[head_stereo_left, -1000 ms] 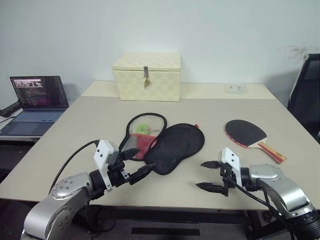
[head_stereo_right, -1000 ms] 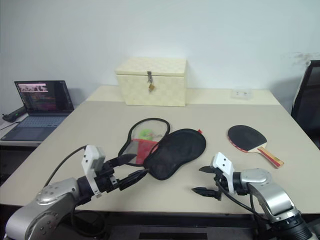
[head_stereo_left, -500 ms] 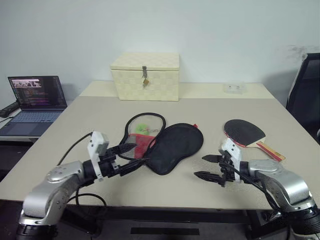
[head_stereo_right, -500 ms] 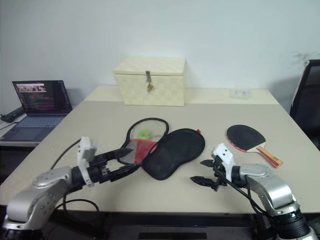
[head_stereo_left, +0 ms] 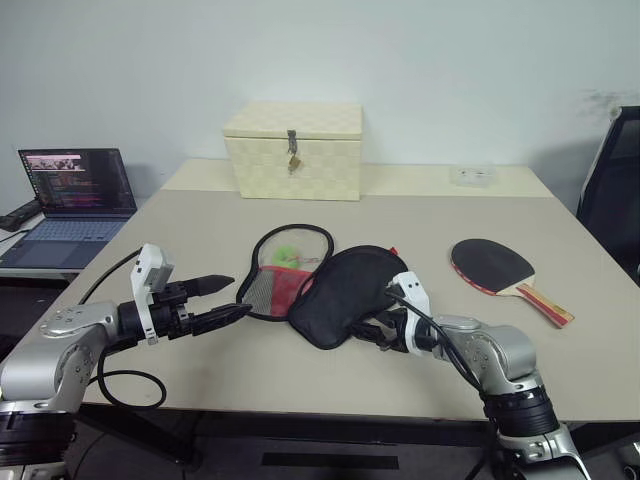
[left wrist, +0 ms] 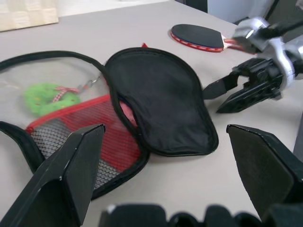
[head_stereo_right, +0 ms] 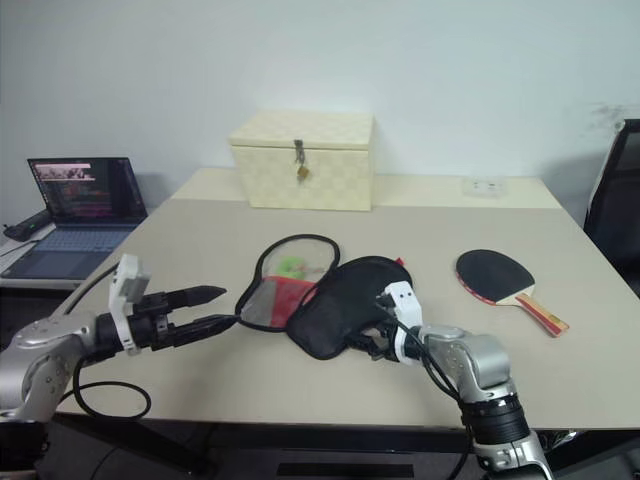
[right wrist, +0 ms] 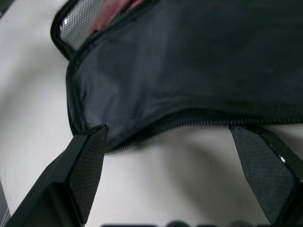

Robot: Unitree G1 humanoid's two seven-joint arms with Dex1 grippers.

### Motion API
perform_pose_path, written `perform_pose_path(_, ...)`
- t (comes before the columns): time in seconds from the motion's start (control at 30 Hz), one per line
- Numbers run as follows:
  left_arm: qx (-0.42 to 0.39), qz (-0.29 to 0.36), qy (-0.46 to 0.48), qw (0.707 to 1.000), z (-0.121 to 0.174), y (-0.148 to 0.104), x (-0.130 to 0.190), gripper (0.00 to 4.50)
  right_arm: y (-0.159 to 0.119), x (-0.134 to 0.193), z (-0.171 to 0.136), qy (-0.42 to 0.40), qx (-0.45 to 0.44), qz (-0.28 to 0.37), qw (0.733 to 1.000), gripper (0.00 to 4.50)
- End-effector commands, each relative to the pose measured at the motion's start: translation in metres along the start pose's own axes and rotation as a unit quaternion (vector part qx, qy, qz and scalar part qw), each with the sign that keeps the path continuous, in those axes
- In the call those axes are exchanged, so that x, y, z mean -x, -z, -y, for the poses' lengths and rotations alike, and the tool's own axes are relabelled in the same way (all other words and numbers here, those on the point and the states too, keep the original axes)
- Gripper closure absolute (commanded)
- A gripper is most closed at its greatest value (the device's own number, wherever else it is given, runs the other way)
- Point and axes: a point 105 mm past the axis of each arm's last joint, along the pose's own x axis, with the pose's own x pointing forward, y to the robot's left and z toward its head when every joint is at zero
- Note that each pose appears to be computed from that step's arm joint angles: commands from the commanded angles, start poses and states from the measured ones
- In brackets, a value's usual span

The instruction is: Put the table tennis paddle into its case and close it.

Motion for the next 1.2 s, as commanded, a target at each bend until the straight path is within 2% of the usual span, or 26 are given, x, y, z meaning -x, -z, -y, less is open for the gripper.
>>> perform_pose_path(0.03,-0.036,0.001,-0.007,0.999,-0.005,-0.016,0.009,0.0,-0.005,-0.006,-0.002,0.011,0.006,0.006,1.0,0.04)
perform_pose_path(0.27,-0.046,-0.001,-0.012,0.999,-0.009,-0.019,0.012,0.0,-0.02,-0.021,-0.034,-0.045,-0.053,0.041,0.997,0.04)
perform_pose_path(0.47,-0.049,-0.002,-0.013,0.999,-0.009,-0.019,0.013,0.0,-0.035,-0.043,-0.045,-0.048,-0.086,0.059,0.993,0.04)
perform_pose_path(0.57,-0.052,-0.003,-0.011,0.999,-0.008,-0.019,0.014,0.0,-0.035,-0.048,-0.045,-0.046,-0.088,0.057,0.993,0.6)
perform_pose_path(0.7,-0.054,-0.005,-0.008,0.998,-0.006,-0.018,0.016,0.0,-0.029,-0.048,-0.043,-0.052,-0.084,0.042,0.994,1.87)
perform_pose_path(0.93,-0.054,0.001,0.017,0.998,0.007,-0.017,0.004,0.0,-0.01,-0.031,-0.021,-0.049,-0.063,-0.008,0.997,4.42)
perform_pose_path(1.2,-0.055,0.007,0.053,0.997,0.017,-0.017,-0.017,0.0,-0.005,0.002,0.013,-0.038,-0.021,-0.049,0.998,4.47)
